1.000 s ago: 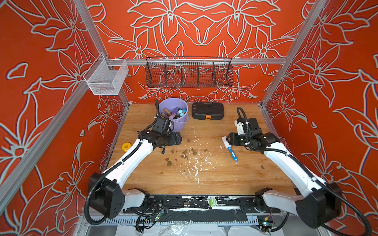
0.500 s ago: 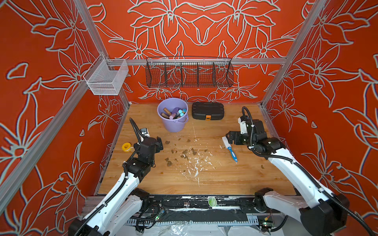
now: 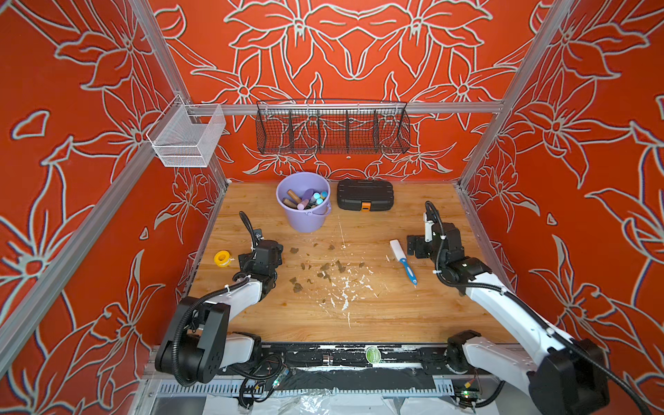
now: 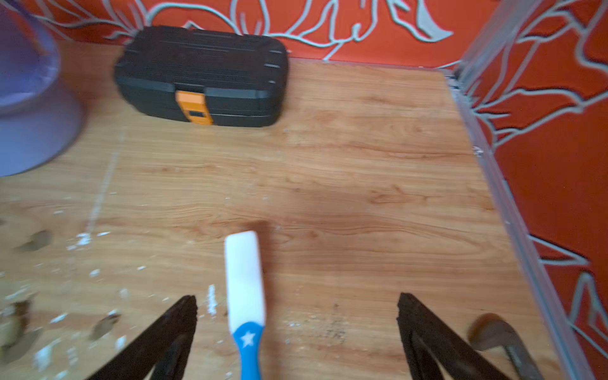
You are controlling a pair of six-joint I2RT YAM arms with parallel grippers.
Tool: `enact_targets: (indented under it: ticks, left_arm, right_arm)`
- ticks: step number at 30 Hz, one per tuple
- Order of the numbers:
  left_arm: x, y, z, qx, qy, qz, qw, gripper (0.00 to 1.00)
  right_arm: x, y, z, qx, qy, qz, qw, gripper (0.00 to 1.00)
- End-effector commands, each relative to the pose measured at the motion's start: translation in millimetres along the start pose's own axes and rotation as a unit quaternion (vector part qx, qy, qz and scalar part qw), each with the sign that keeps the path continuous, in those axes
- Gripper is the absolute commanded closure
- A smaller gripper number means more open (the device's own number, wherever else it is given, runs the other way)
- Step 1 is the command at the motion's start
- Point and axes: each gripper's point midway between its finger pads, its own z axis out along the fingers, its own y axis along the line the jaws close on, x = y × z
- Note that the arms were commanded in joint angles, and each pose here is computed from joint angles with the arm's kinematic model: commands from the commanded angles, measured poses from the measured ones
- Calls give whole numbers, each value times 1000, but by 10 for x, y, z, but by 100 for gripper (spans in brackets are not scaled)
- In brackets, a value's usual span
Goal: Brush the soil off the hand trowel and place it into the bucket
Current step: Reset both arms
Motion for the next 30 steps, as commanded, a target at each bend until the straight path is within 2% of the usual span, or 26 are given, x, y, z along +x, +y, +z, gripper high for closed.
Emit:
enact_targets:
  ticks: [1,3,6,7,9,10,12,13,14,15,16,17,19,21,23,30]
  left_arm:
    - [-192,-121,131,46,-5,-15,999,3]
    - [-200,-133,193,51,15,-16,998,3]
    - [-177,-96,117,75,-7,-32,997,3]
    - [-150,-117,65,93,-18,-32,995,3]
    - [-84,-106,22,112,-85,-48,989,3]
    - [-46,-73,-12,119,-99,-56,986,3]
    - [-1,-85,0,123,-46,-48,990,3]
    - [-40,-112,38,122,-38,-45,991,3]
    - [-60,-172,69,132,-47,-37,989,3]
    - [-45,-218,77,133,-30,-23,990,3]
    - [-54,-245,92,131,-15,-16,991,3]
    - [-74,-245,110,126,-25,-13,992,3]
    - [-72,-248,100,127,-23,-14,991,3]
    - [-52,-243,96,127,-15,-13,992,3]
    - [-58,-246,97,127,-15,-13,992,3]
    - [-65,-244,99,127,-17,-13,992,3]
  right_arm:
    - [162,-321,225,86,-9,-40,995,3]
    - [302,-418,393,116,-1,-45,992,3]
    - [400,-434,574,105,-40,-34,993,3]
    - [314,-400,599,90,-65,-34,993,3]
    - [252,-339,623,55,-81,-22,995,3]
    - [325,-321,671,39,-75,-20,996,3]
    - [369,-340,726,32,-86,-8,996,3]
    - [397,-359,710,18,-76,2,997,3]
    - [426,-393,699,18,-91,12,996,3]
    - [406,-398,698,18,-119,17,993,3]
    - [428,-405,704,21,-122,16,992,3]
    - [477,-405,712,20,-92,15,995,3]
    - [444,-409,725,19,-114,17,993,3]
    - [487,-412,707,20,-90,15,996,3]
    - [463,-391,694,17,-115,11,993,3]
    - [476,-388,739,16,-90,11,996,3]
